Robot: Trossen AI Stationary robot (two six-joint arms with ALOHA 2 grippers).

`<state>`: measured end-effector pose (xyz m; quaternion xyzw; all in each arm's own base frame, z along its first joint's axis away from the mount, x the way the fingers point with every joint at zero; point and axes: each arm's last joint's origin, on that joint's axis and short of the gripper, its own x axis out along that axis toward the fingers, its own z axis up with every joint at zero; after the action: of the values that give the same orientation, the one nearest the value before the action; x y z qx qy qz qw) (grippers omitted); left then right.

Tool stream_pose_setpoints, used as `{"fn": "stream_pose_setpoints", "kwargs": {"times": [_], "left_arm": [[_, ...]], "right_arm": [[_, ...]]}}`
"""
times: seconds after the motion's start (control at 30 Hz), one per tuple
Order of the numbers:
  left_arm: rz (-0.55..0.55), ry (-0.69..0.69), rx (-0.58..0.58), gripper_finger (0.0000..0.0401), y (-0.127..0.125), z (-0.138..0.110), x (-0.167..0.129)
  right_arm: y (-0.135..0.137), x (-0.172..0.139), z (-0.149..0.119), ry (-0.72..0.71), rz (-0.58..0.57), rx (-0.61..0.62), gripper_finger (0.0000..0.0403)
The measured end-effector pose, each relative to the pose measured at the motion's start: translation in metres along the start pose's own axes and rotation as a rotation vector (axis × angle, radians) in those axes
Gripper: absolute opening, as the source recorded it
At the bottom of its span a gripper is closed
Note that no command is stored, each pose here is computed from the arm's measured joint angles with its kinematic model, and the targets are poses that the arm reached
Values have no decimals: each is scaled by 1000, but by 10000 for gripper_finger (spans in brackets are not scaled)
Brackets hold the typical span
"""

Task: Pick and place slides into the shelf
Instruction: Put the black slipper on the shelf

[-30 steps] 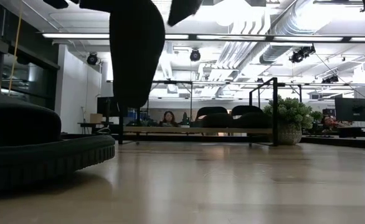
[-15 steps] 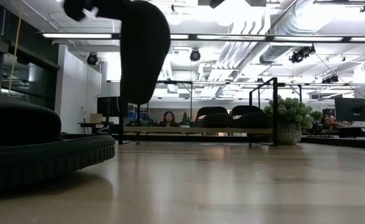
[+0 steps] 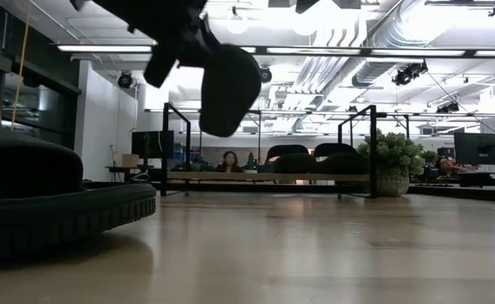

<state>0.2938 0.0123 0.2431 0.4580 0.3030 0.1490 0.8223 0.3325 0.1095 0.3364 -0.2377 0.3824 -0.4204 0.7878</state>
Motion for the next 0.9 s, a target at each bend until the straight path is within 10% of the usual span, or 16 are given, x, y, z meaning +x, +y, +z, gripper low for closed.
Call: {"fn": "stream_pose_setpoints", "kwargs": {"times": [0.9], "left_arm": [[-4, 50, 96, 36, 4, -52, 75]], "right_arm": [[-72, -25, -6, -7, 144, 25, 183]]}}
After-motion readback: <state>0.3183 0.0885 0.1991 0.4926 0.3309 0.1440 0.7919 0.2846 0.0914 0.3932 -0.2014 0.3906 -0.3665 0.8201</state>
